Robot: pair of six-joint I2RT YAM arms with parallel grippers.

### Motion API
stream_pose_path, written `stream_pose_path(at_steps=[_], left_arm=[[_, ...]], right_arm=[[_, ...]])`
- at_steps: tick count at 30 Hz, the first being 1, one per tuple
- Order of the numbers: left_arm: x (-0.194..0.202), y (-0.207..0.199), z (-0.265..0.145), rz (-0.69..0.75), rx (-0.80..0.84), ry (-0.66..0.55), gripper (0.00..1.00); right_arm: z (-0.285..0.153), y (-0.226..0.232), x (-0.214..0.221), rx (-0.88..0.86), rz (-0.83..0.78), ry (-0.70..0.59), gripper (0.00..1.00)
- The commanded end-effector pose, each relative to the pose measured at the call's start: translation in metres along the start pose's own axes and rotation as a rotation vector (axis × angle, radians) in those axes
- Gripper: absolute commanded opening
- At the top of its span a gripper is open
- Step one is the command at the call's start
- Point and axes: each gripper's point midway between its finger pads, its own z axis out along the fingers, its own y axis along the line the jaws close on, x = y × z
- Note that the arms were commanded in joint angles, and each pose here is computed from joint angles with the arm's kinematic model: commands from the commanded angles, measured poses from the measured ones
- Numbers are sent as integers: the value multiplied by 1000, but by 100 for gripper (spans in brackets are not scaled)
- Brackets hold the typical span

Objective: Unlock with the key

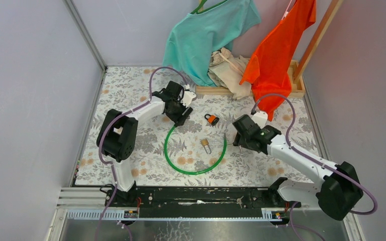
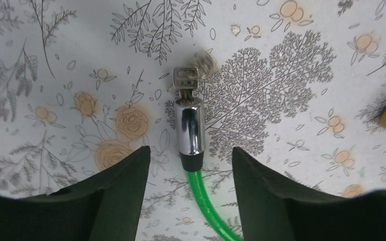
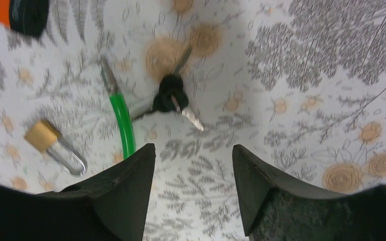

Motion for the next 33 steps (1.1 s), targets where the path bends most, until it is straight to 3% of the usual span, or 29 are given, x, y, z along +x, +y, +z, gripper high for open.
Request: stream_pose_path(at_steps=[1,2,7,15,24,33], left_arm=[[-16,10,-16,37,-61,-76,95],[-17,9,-19,39,-57,-80,99],[-32,3,-45,60,-30,-122,100],[-61,20,-114,-25,-95,-230,100],[-48,29,-153,-30,-165,-254,100],[-42,40,-180,-59,-278,-298,100]], right_arm=[[14,5,-36,0,37,-40,62],[19,6,-39,0,42,-38,60],[39,26,-47,-25,17,38,50],[67,32,-30,8,-34,151,46],[85,19,2,43,-77,245,34],[88,10,8,46,-82,278,24]])
